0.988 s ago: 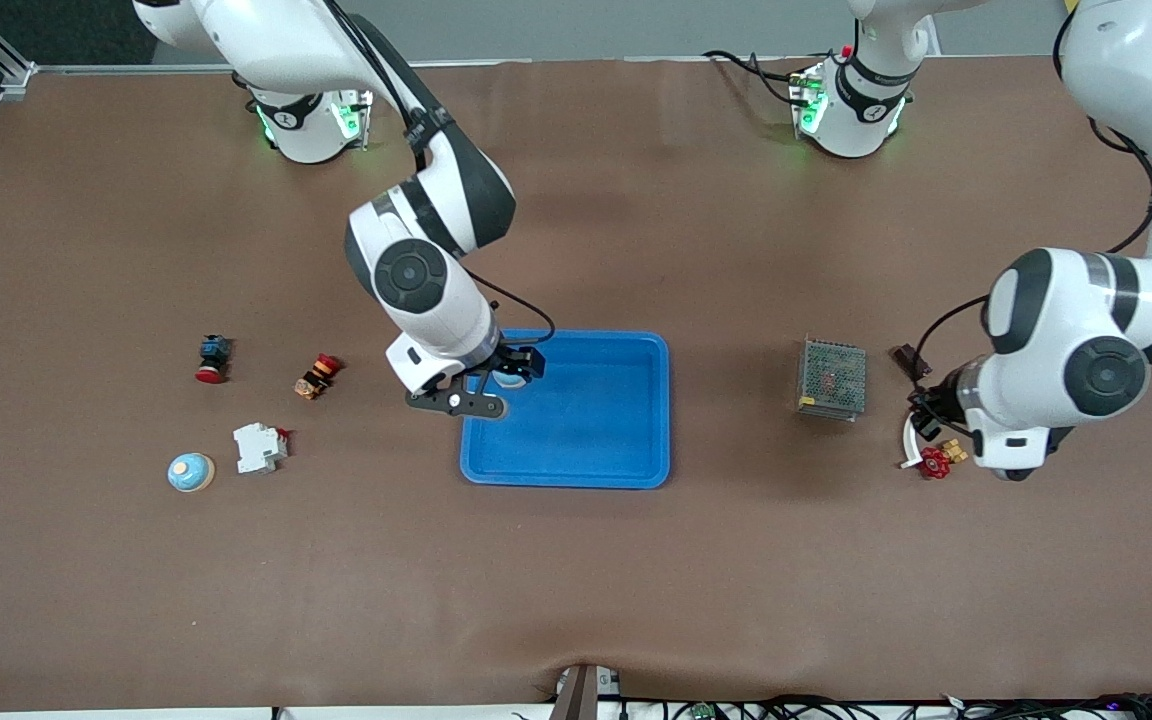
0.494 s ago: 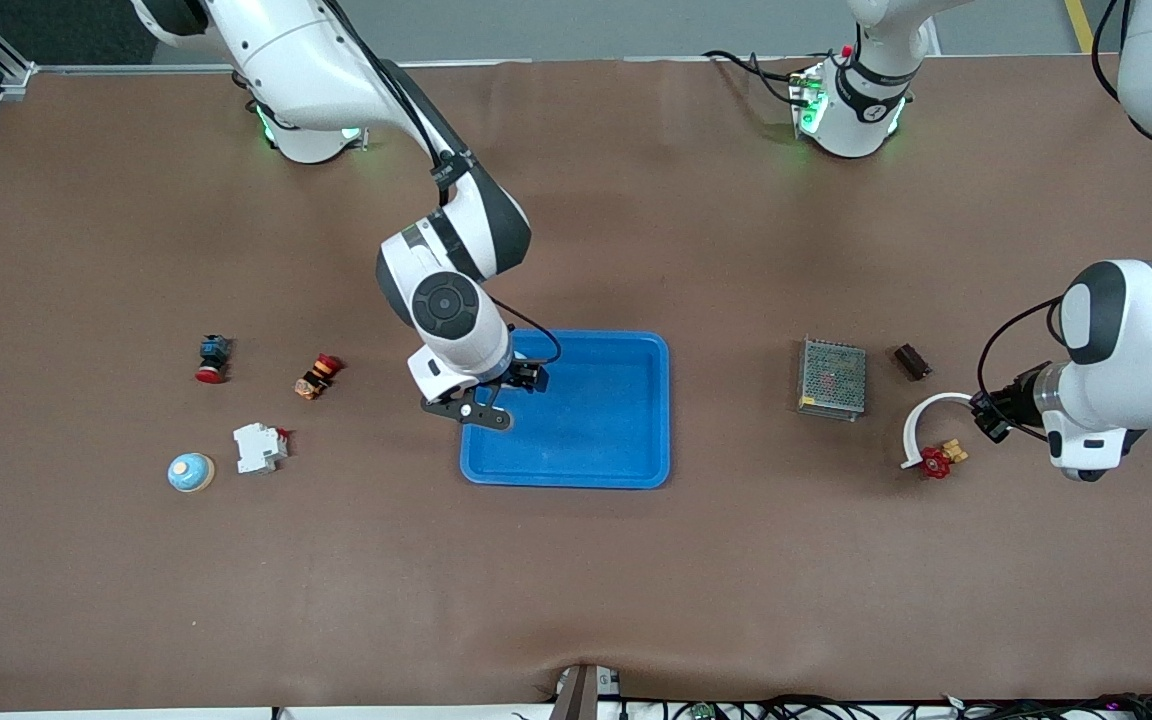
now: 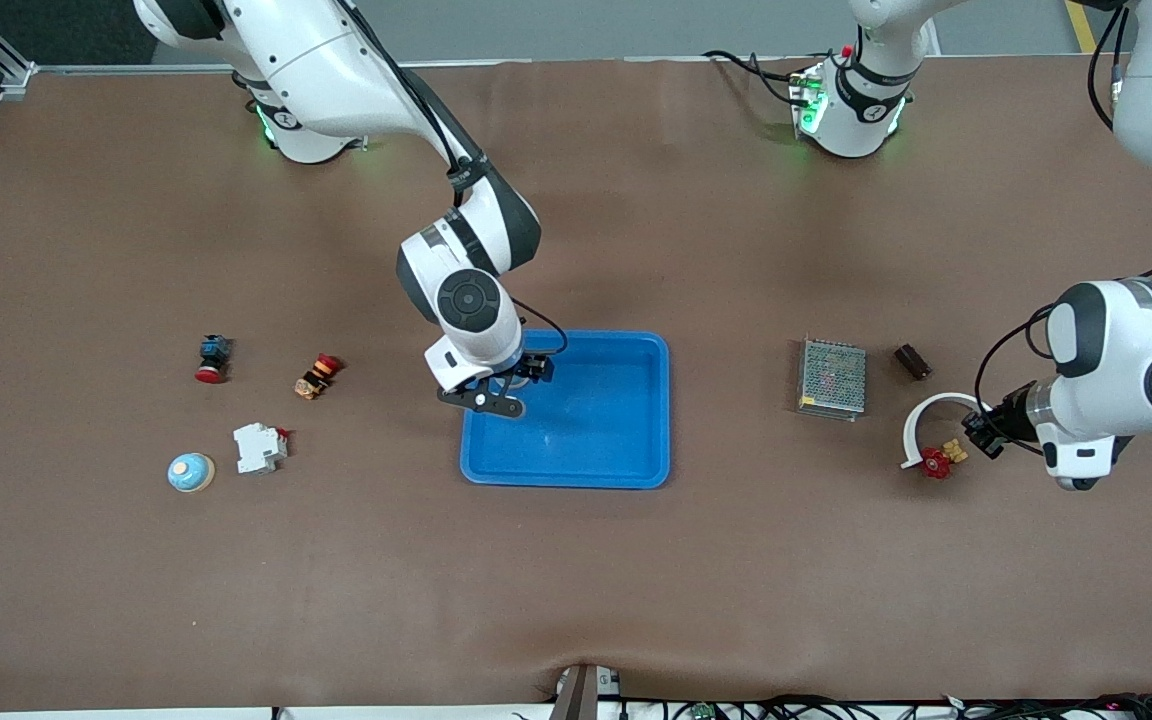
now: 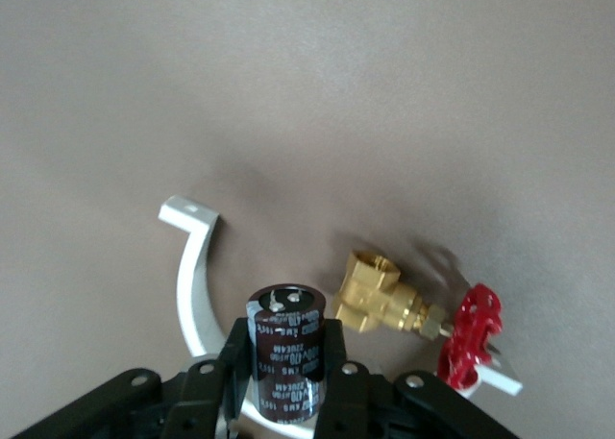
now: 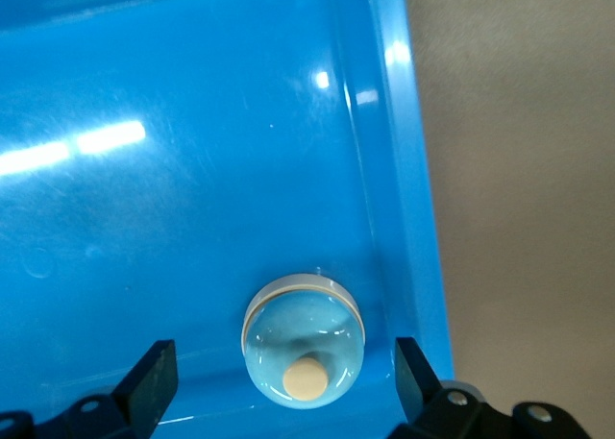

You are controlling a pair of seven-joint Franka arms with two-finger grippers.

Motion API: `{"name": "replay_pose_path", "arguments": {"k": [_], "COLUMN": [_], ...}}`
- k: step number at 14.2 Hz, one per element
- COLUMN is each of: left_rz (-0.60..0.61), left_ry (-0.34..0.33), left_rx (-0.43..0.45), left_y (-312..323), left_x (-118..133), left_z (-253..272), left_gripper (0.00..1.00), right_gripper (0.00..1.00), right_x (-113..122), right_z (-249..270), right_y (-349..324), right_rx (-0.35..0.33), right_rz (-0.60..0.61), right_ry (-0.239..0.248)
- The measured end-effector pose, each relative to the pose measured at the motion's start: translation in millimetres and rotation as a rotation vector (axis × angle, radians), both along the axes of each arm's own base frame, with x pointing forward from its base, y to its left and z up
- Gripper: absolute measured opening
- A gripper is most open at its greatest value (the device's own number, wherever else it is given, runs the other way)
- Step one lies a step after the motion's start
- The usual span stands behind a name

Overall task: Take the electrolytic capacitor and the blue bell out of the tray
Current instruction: 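Release the capacitor with the left gripper while the right gripper grasps the bell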

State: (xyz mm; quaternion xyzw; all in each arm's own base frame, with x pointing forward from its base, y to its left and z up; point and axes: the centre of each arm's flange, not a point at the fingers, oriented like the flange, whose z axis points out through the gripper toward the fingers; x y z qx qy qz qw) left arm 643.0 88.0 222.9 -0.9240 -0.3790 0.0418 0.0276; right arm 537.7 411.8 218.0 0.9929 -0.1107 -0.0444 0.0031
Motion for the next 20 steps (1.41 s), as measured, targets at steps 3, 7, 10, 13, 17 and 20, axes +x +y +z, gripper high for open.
{"name": "replay_pose_path", "arguments": {"k": [3, 7, 10, 13, 17, 20], "left_rz": [-0.018, -0.019, -0.020, -0.017, -0.013, -0.013], "left_ry": [0.001, 0.007, 0.009, 0.017, 0.042, 0.052], "left_rx": [0.007, 0.004, 0.004, 0.005, 0.004, 0.004], "left_y": [0, -1, -1, 2, 5, 5], "left_x": [0, -1, -2, -4, -12, -14], "left_z": [-15, -21, -22, -23, -32, -33], "left_gripper": [0.33, 0.33, 0.33, 0.33, 0.33, 0.33], "right_gripper": [1.00, 1.00, 1.00, 0.96, 0.67, 0.67], "right_x": [-13, -20, -19, -19, -17, -17], "right_z": [-20, -41, -49, -48, -41, -41], "right_y": [5, 7, 7, 7, 8, 8], "right_rx": [0.007, 0.002, 0.005, 0.006, 0.013, 0.013], "right_rz": [0.013, 0.017, 0.016, 0.016, 0.014, 0.013], "right_ry": [-0.020, -0.023, -0.031, -0.033, -0.041, -0.041]}}
